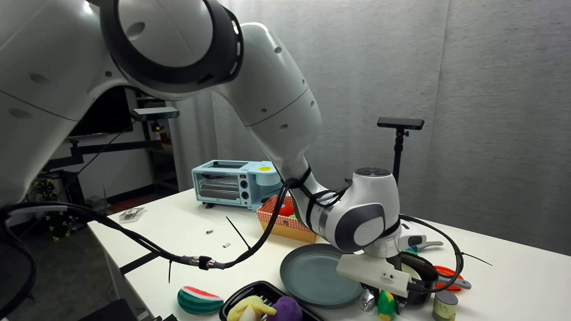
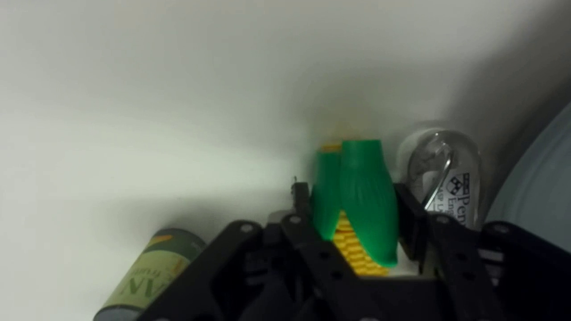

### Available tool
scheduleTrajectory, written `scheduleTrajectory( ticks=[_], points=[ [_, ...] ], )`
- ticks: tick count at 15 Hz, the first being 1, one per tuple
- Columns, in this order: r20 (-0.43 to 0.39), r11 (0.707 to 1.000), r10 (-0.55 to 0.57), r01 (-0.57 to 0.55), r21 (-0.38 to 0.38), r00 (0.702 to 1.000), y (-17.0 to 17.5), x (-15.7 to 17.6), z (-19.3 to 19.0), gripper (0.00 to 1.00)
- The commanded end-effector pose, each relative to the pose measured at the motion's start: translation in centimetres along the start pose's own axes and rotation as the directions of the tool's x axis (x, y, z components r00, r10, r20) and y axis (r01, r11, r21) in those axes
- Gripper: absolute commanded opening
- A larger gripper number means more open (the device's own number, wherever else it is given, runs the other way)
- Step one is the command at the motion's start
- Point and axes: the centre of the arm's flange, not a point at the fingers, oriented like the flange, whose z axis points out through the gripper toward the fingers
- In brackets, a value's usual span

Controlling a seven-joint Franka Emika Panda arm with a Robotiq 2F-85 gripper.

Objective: Pick the yellow and green object and put it in the cup

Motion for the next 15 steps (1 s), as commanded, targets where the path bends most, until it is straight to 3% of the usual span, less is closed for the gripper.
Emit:
scheduleTrajectory(
  ticks=[1,3,4,9,12,15],
  points=[
    [-0.042,1.0,0.0,0.001,0.028,0.999,-0.3,-0.8,0.8,0.22],
    [-0.043,0.999,-0.011,0.013,0.035,0.999,-0.2,-0.8,0.8,0.22],
    [-0.033,0.999,-0.016,0.017,0.036,0.999,1.3,1.3,-4.5,0.22],
    [0.087,0.993,-0.088,0.08,0.089,0.992,2.2,-1.7,-7.7,0.22],
    [0.113,0.991,-0.12,0.112,0.079,0.986,2.9,-3.7,-8.5,0.22],
    [0.11,0.991,-0.111,0.102,0.081,0.988,2.6,-3.3,-8.4,0.22]
  ],
)
